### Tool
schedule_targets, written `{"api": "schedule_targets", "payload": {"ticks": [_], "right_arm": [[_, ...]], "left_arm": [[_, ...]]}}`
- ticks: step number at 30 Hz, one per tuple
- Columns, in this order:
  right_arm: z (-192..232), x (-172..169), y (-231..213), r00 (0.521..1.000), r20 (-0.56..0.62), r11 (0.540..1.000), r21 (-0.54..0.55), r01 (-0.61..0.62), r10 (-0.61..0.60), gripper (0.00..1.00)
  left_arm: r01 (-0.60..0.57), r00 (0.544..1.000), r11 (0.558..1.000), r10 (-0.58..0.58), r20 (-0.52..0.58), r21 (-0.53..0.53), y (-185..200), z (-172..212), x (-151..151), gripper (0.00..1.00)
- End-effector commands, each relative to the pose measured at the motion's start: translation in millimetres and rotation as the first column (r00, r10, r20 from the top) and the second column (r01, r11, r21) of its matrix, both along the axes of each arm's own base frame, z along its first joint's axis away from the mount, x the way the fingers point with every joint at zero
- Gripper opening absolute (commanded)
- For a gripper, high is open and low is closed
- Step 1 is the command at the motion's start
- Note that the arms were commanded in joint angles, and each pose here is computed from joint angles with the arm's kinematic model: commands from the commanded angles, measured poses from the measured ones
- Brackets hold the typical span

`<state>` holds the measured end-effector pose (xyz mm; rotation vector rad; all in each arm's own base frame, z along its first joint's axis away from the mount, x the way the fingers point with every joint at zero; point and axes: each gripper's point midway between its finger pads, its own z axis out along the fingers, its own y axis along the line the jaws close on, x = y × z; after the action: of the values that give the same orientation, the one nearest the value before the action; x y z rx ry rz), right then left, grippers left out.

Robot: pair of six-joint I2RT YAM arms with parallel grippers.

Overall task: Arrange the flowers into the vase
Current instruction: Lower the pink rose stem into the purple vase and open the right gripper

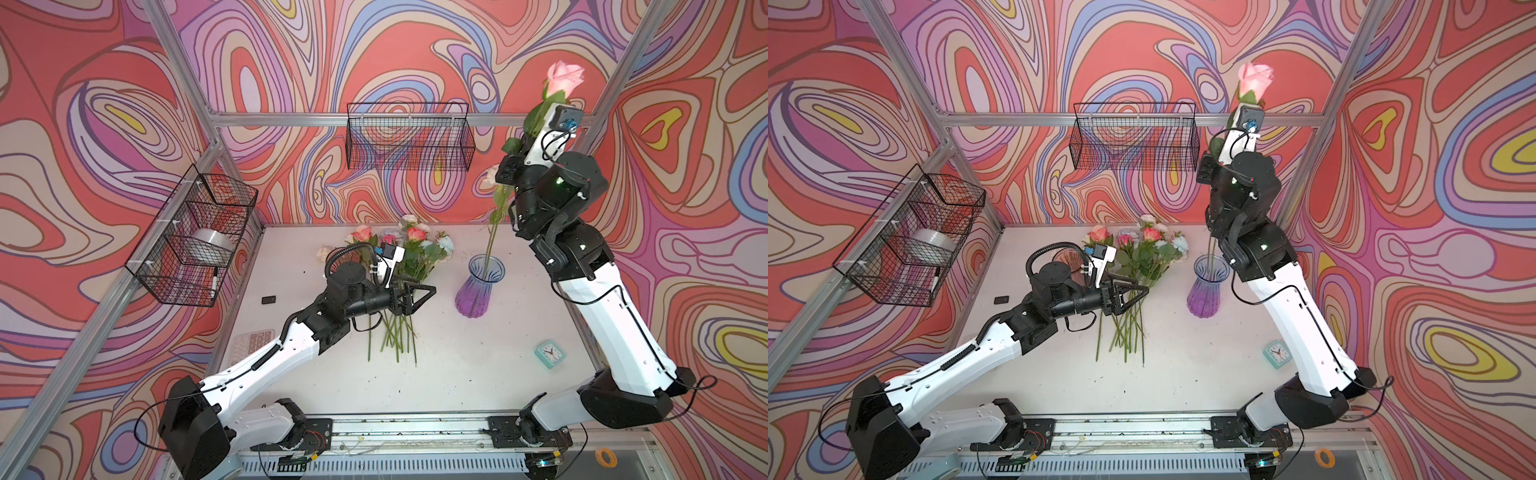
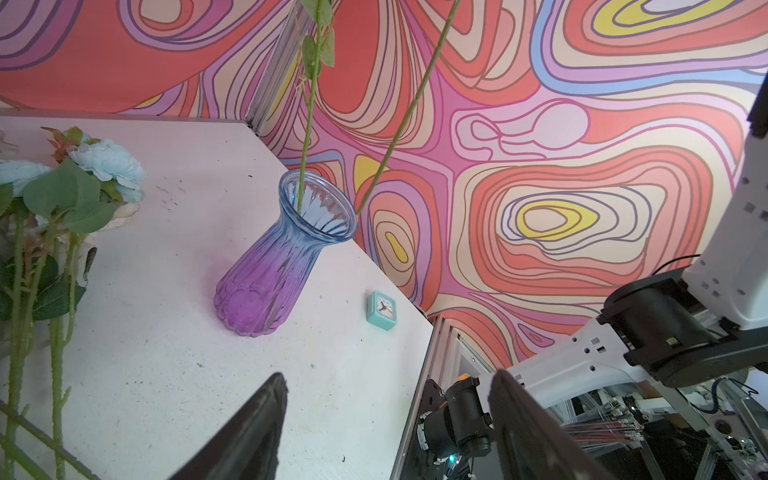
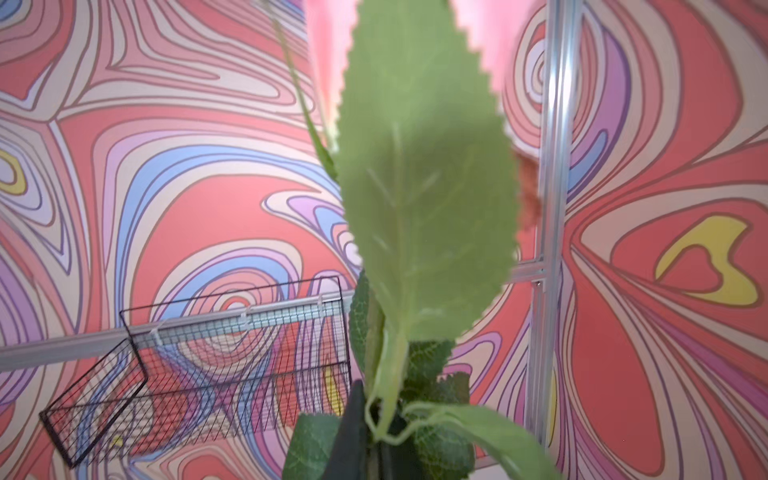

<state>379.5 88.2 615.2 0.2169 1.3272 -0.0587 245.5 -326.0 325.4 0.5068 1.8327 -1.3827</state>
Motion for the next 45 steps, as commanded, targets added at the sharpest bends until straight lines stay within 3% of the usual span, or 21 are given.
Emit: {"api": "schedule_targets", "payload": {"ticks": [1, 5, 11, 19, 22, 32, 39, 45], "right_arm": [[12, 9, -21, 0.996, 0.043, 0.996, -0.029, 0.085, -0.084, 0.00], [-3, 26, -26, 0.996, 0.010, 0.995, -0.032, 0.092, -0.091, 0.00], [-65, 45, -27, 0.991, -0.080, 0.994, -0.044, 0.103, -0.106, 0.00], [-167, 36, -40, 0.963, -0.221, 0.987, -0.005, 0.158, -0.155, 0.00], [-189, 34, -43, 0.948, -0.272, 0.986, -0.006, 0.168, -0.163, 0.07], [-209, 24, -47, 0.929, -0.331, 0.985, -0.012, 0.173, -0.167, 0.28], [-192, 15, -48, 0.937, -0.319, 0.988, 0.015, 0.155, -0.142, 0.33], [-169, -3, -37, 0.953, -0.303, 0.996, 0.077, 0.032, -0.007, 0.44]], "left_arm": [[0.024, 0.999, 0.999, -0.023, 0.041, -0.026, -3, 15, -2, 0.77], [0.021, 0.999, 1.000, -0.020, 0.039, -0.020, -4, 13, -1, 0.77], [0.009, 0.999, 1.000, -0.009, 0.044, -0.006, -2, 11, 1, 0.77], [0.005, 0.999, 1.000, -0.006, 0.035, 0.017, -4, 4, 4, 0.77], [0.008, 1.000, 1.000, -0.008, 0.030, 0.022, -5, 2, 5, 0.77], [-0.019, 0.999, 0.999, 0.017, 0.046, 0.037, -2, 2, 7, 0.78], [-0.037, 0.997, 0.998, 0.034, 0.065, 0.044, 2, 5, 7, 0.80], [-0.070, 0.993, 0.995, 0.063, 0.100, 0.065, 9, 10, 8, 0.81]]}}
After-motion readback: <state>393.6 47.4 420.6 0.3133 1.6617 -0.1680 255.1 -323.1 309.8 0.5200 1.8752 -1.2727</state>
